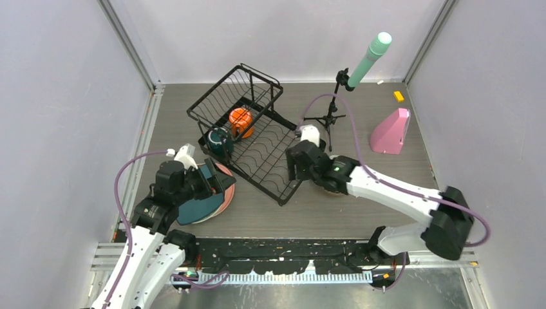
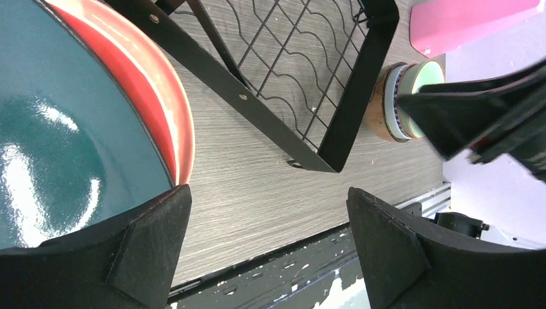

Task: Load the mixed dishes into the dish rack
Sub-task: Move the dish rack to the center of the board.

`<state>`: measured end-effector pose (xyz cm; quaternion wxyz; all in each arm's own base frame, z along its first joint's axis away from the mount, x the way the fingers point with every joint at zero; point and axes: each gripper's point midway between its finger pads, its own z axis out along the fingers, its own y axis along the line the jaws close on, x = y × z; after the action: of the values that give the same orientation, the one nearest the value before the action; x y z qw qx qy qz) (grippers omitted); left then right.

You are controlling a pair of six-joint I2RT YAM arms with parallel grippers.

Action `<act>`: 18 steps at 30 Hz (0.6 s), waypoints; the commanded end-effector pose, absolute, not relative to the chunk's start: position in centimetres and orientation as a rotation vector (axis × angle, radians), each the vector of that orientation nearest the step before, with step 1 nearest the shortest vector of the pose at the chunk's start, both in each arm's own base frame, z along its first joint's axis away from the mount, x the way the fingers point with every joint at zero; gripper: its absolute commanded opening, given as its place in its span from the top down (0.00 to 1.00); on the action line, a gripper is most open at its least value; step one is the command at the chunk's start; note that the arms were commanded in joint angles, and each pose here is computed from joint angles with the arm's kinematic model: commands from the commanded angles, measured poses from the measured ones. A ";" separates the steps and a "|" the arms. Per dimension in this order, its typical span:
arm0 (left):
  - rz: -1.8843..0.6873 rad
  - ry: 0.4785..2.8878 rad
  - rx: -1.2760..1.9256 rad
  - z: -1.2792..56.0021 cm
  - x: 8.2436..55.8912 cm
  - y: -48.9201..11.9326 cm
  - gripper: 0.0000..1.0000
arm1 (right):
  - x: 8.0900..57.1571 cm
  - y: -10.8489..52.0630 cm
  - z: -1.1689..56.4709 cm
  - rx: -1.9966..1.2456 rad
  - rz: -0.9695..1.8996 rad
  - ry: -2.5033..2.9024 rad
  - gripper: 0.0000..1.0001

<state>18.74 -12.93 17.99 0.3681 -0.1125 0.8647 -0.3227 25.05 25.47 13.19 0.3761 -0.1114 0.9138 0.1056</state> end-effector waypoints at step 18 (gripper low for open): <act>-0.844 2.175 -0.092 19.4 19.3 -13.9 0.02 | 27.6 4.5 15.4 0.533 0.053 2.401 0.29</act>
<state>19.04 -13.45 17.30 0.3654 -0.0654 0.8721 -0.3189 27.98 2.77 17.16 0.3872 0.1958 0.9006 -0.0266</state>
